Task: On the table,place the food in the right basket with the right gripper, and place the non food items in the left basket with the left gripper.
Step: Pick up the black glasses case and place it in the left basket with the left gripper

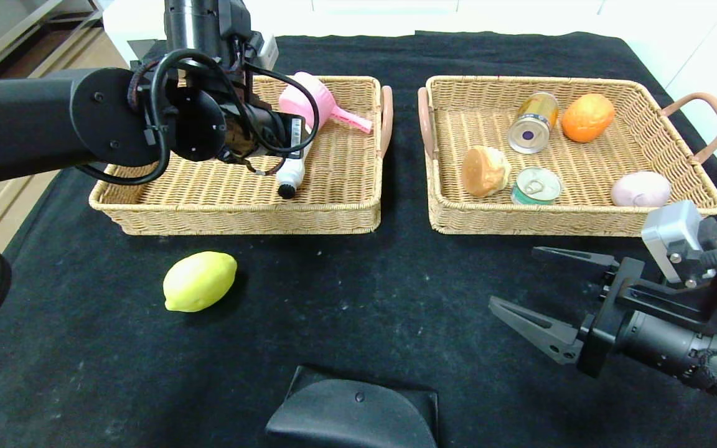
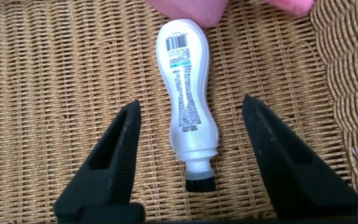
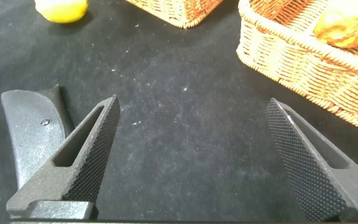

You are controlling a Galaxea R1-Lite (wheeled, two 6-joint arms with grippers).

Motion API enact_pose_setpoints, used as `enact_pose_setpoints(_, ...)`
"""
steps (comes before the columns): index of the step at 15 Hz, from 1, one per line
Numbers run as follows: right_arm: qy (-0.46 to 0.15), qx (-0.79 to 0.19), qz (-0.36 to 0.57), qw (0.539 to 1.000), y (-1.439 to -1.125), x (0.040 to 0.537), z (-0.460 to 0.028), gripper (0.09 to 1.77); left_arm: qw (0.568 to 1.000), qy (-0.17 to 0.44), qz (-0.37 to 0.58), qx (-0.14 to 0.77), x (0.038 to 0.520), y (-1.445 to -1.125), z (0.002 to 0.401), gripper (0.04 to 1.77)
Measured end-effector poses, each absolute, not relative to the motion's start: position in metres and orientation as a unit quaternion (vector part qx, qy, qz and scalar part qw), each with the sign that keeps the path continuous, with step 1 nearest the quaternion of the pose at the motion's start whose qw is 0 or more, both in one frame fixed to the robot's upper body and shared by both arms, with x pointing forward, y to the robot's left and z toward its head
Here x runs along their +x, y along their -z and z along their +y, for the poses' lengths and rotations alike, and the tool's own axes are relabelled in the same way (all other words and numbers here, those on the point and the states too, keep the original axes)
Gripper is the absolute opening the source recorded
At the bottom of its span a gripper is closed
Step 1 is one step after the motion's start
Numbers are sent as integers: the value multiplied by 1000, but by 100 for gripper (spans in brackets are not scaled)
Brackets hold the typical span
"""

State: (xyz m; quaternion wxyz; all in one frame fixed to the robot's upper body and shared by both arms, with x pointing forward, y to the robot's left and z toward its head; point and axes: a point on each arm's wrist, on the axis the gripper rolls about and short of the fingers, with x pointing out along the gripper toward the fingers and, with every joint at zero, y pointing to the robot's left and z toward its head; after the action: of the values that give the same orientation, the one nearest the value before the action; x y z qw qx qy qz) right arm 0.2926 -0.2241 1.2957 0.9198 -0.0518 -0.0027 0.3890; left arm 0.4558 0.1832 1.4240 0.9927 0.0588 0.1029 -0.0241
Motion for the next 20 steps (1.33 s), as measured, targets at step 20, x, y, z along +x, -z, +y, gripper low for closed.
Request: enact_pose_setpoints(20,-351,-18,22,936,-1316,304,-242,171,880,309,172,316,300,-1387,179,168)
